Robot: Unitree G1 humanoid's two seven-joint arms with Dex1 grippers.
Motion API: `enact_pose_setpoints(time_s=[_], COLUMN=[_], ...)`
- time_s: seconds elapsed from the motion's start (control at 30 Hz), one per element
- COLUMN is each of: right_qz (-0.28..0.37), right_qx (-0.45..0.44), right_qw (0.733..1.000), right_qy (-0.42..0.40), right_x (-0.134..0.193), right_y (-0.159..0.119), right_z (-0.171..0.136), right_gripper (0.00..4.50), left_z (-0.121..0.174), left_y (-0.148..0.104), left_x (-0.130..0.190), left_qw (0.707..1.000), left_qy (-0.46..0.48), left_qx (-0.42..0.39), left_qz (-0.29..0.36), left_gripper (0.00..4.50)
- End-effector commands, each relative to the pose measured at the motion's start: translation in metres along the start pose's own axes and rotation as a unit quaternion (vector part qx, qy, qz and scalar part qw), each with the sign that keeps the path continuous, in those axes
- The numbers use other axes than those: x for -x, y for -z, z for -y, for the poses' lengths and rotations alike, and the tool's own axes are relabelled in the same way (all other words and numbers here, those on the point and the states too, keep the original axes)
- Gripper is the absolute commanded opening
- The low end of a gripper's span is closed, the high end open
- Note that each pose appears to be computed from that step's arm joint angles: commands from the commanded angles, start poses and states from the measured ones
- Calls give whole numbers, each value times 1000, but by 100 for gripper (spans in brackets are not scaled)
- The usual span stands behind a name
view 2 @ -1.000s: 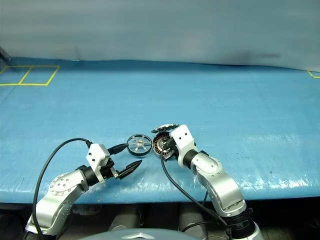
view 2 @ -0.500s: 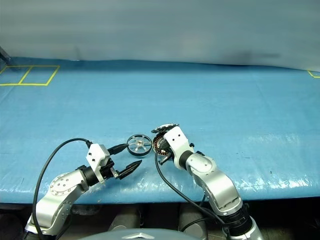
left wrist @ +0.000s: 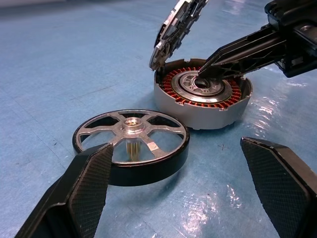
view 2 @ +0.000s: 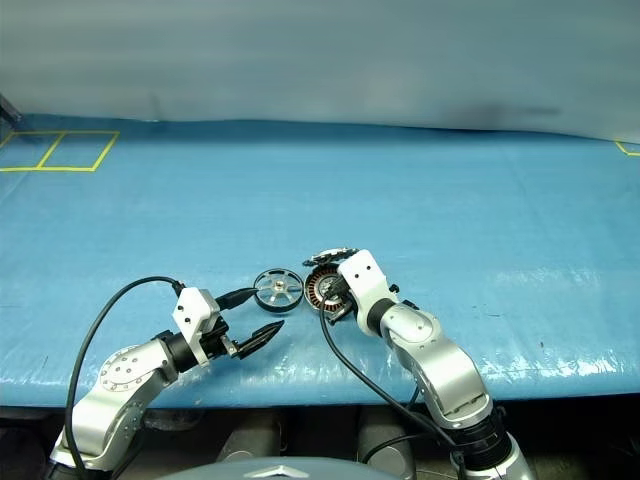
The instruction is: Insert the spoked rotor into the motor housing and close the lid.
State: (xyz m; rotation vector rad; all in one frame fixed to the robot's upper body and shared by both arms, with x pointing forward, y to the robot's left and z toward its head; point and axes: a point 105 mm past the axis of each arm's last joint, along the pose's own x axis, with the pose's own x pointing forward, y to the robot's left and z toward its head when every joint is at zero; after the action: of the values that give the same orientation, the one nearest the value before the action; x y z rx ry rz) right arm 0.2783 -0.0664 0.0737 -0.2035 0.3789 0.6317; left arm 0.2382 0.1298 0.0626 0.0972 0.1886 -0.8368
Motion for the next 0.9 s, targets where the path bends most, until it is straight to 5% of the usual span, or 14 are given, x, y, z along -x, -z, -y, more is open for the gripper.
enact_pose_setpoints(time_s=[0.03, 0.9], right_qz=[25, 15], right_qx=[6, 5], right_qw=[1000, 1000], right_qy=[0, 2], right_x=[3, -5], right_y=[-12, -12], right_z=[-2, -1], right_gripper=[1, 1], left_z=[3, 3], left_y=[-11, -12], left_x=[0, -2], left_qw=[1000, 1000], left_qy=[6, 4], left_qx=[-14, -15], left_qz=[13, 15], left_gripper=[450, 450])
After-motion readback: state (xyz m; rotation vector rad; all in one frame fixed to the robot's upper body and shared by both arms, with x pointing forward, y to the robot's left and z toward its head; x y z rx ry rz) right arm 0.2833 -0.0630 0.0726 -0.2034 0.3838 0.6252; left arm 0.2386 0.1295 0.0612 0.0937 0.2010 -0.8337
